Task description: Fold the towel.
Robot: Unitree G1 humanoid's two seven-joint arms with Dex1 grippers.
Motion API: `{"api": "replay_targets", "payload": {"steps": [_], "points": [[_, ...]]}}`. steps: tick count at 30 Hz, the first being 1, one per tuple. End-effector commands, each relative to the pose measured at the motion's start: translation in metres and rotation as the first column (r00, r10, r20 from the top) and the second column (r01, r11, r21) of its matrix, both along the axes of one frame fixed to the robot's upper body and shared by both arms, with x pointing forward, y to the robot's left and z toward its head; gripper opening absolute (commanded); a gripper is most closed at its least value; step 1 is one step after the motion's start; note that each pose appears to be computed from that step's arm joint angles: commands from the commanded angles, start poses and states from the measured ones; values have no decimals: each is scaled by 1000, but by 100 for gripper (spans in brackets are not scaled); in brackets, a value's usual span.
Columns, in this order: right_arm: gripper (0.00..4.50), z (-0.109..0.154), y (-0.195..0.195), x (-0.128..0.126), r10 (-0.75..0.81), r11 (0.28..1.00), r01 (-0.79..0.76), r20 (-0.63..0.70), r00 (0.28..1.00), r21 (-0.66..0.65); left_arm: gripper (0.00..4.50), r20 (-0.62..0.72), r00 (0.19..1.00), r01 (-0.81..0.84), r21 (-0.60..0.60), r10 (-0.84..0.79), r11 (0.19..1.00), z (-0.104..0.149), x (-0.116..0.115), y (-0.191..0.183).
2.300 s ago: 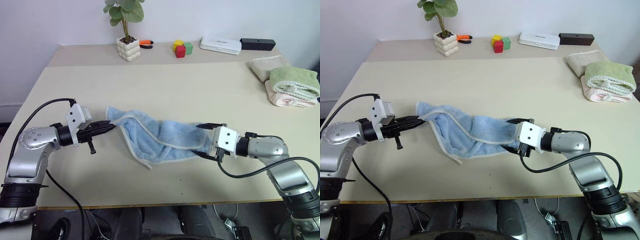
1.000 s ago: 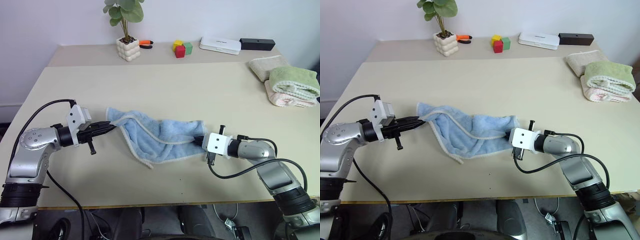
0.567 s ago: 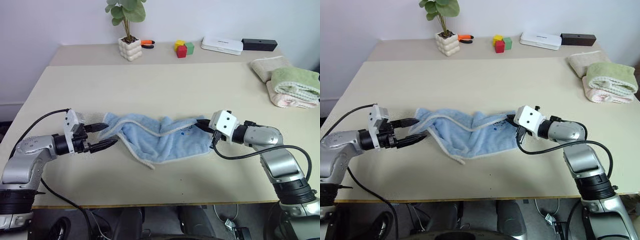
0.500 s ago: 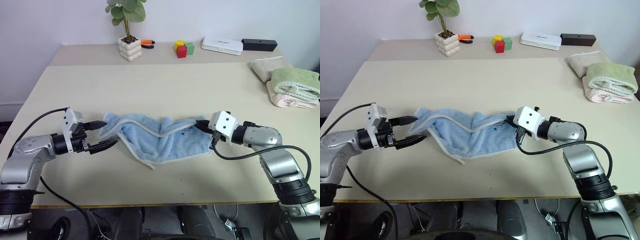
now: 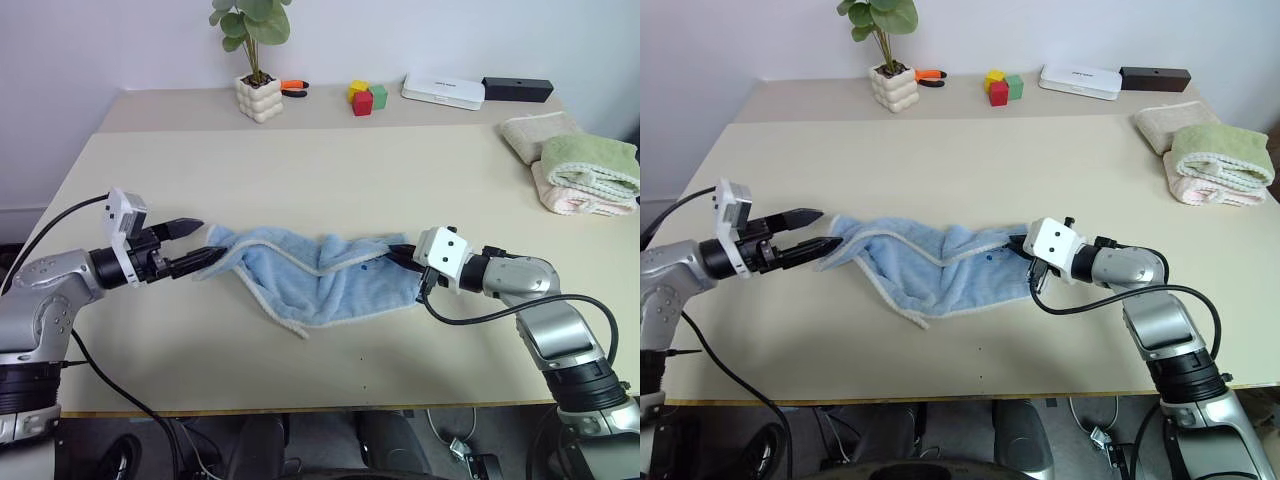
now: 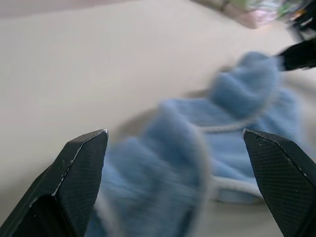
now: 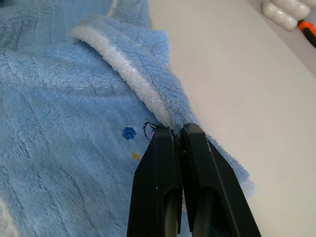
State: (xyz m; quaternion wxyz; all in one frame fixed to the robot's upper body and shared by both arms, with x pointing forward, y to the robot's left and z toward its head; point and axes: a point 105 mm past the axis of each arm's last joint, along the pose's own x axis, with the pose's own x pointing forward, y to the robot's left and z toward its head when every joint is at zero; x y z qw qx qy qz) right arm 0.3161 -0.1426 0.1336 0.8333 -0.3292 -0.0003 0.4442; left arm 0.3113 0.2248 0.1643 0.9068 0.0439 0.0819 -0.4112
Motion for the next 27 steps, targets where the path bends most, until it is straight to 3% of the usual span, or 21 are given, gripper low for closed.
{"api": "replay_targets", "payload": {"steps": [1, 7, 14, 17, 24, 27], "points": [[0, 7, 2, 0, 8, 1000, -8, 42, 999, 5, 448, 27, 1000, -4, 60, 3, 998, -4, 4, -5], [0, 7, 1, 0, -9, 1000, 9, 48, 999, 2, 448, 26, 1000, -7, 90, 5, 996, -11, 14, -12], [0, 6, -2, 0, -25, 1000, 24, 54, 998, 4, 448, -1, 999, 35, 127, -35, 991, -19, 11, -14], [0, 5, -2, 0, -29, 1000, 29, 56, 998, 7, 362, -4, 999, 33, 138, -32, 990, -21, 14, -14], [0, 3, -2, -1, -31, 1000, 31, 56, 998, 3, 12, 12, 1000, 18, 123, -19, 992, -16, 16, -11], [0, 3, -1, 0, -30, 1000, 30, 56, 998, 2, 5, 15, 1000, 17, 127, -19, 992, -15, 16, -9]]}}
